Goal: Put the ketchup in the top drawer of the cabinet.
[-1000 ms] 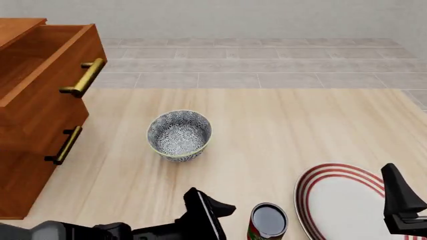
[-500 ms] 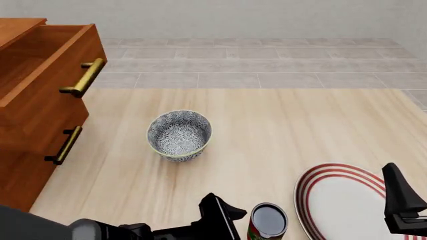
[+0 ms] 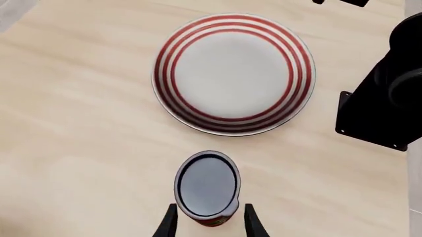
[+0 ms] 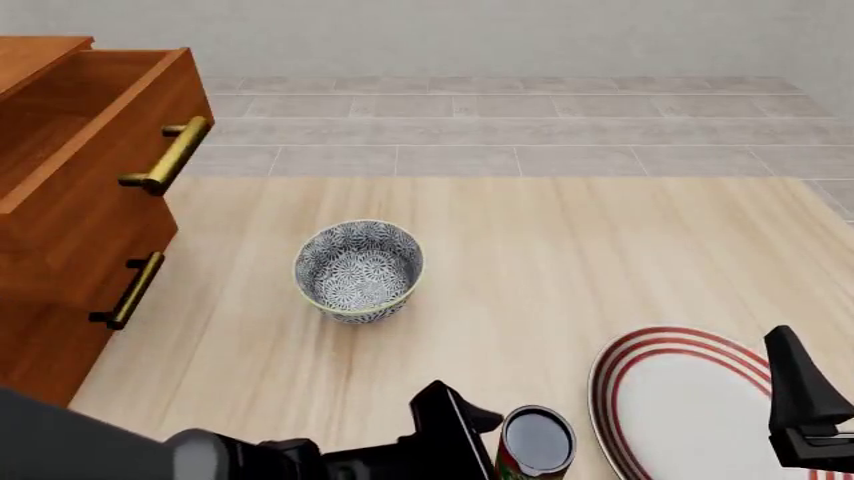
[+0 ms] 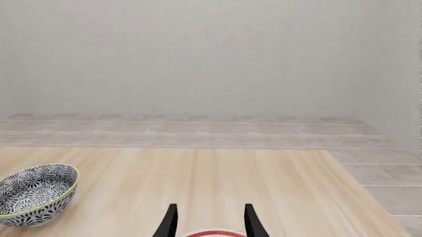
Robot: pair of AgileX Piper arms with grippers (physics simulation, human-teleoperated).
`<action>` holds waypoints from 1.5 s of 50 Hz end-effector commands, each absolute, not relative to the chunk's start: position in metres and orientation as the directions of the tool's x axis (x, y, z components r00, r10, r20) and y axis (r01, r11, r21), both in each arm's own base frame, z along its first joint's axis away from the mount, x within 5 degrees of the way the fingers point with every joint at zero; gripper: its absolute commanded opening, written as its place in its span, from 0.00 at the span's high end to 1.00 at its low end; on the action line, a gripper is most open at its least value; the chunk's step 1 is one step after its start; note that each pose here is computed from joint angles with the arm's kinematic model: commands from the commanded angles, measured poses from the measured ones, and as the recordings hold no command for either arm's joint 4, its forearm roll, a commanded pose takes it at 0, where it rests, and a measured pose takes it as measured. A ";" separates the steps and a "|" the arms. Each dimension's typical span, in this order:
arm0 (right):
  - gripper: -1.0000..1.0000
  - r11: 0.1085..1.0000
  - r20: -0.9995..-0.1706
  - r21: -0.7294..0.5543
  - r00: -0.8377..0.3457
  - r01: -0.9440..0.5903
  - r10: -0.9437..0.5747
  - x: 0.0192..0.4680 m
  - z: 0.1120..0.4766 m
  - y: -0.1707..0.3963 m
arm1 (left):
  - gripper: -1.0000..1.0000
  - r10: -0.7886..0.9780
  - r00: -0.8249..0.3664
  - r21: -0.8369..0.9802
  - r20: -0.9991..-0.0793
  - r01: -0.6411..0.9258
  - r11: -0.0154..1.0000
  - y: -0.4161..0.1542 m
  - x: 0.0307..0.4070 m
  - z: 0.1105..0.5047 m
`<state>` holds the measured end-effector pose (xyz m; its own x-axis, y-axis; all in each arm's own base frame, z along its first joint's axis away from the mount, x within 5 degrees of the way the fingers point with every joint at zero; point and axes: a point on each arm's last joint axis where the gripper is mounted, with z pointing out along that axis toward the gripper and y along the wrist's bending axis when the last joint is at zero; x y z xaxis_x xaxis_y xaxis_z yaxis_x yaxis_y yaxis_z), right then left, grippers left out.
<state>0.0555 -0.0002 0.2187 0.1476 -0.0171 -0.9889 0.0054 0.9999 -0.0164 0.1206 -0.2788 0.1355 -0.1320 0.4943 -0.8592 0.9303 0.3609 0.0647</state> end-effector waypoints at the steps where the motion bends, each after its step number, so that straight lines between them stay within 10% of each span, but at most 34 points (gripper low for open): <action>1: 0.00 1.000 -0.989 -0.016 0.148 0.005 -0.017 0.056 0.219 0.000 | 0.00 0.496 -0.123 0.073 -0.859 0.932 0.356 -0.285 0.123 0.138; 60: 0.00 1.000 -0.989 -0.016 0.148 0.005 -0.017 0.056 0.219 0.000 | 0.00 0.507 -0.121 0.081 -0.854 0.930 0.359 -0.305 0.135 0.129; 61: 0.00 1.000 -0.989 -0.016 0.148 0.005 -0.017 0.056 0.219 0.000 | 1.00 0.491 -0.124 0.082 -0.862 0.923 0.377 -0.300 0.140 0.135; 75: 0.00 1.000 -0.989 -0.016 0.148 0.005 -0.017 0.056 0.219 0.000 | 1.00 0.463 -0.135 0.066 -0.876 0.917 0.392 -0.291 0.137 0.161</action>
<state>0.0555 -0.0002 0.2187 0.1476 -0.0171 -0.9889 0.0054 0.9998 -0.0165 0.1372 -0.2973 0.1437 -0.1437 0.4835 -0.8634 0.9206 0.3854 0.0626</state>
